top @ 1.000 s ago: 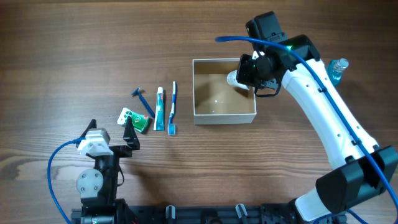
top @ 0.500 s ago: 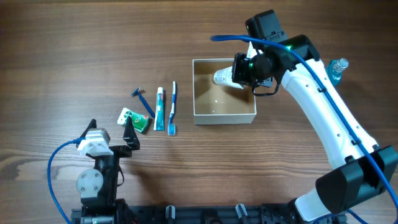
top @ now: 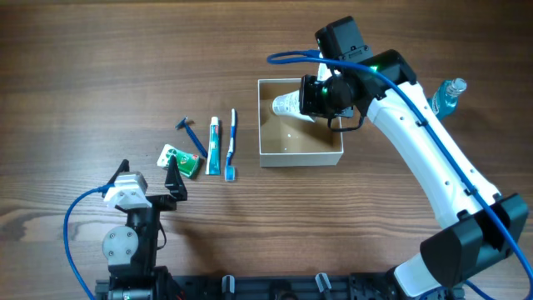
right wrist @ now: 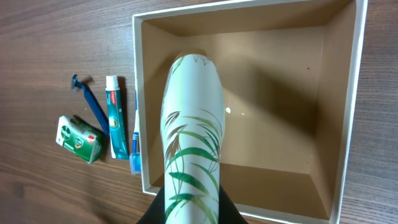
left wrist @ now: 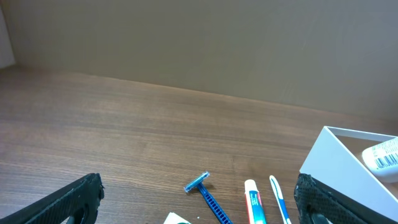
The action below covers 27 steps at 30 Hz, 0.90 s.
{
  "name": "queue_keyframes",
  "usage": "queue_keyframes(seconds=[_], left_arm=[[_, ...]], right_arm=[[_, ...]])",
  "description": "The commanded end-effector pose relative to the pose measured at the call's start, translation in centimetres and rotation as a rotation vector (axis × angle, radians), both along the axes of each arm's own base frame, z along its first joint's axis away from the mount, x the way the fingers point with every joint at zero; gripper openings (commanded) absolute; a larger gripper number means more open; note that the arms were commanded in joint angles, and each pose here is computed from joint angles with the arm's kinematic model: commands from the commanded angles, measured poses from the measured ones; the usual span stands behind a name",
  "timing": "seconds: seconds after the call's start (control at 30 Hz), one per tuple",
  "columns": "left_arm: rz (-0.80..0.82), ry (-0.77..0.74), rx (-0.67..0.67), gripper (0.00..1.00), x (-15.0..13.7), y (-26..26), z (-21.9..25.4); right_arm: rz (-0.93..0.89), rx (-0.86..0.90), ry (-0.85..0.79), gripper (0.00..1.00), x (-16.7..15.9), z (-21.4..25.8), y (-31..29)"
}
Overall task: Pack container
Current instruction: 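Lower the Pantene tube into the box's left side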
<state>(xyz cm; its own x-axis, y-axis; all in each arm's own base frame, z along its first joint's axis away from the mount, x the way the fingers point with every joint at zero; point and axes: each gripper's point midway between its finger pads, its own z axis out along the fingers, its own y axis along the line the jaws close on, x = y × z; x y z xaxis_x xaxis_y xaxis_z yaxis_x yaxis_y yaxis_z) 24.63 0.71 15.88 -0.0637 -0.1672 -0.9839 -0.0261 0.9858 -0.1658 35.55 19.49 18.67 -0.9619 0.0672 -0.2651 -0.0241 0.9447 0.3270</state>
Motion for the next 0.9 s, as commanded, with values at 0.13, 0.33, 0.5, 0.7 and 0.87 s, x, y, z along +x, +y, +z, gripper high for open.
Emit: queue_keyframes(seconds=[0.13,0.33,0.5,0.7,0.87], left_arm=[[0.009,0.008,-0.017,1.00,0.0,0.1,-0.2],[0.009,0.008,-0.017,1.00,0.0,0.1,-0.2],[0.009,0.008,-0.017,1.00,0.0,0.1,-0.2],[0.009,0.008,-0.017,1.00,0.0,0.1,-0.2],[0.009,0.008,-0.017,1.00,0.0,0.1,-0.2]], right_arm=[[0.026,0.012,0.003,0.04,0.4,-0.4,0.7],[0.032,0.009,0.014,0.04,0.7,-1.1,0.9],[0.033,0.007,0.020,0.04,0.7,-1.3,0.9],[0.033,0.007,0.019,0.05,0.7,-1.3,0.9],[0.038,0.020,0.023,0.06,0.6,-1.3,1.2]])
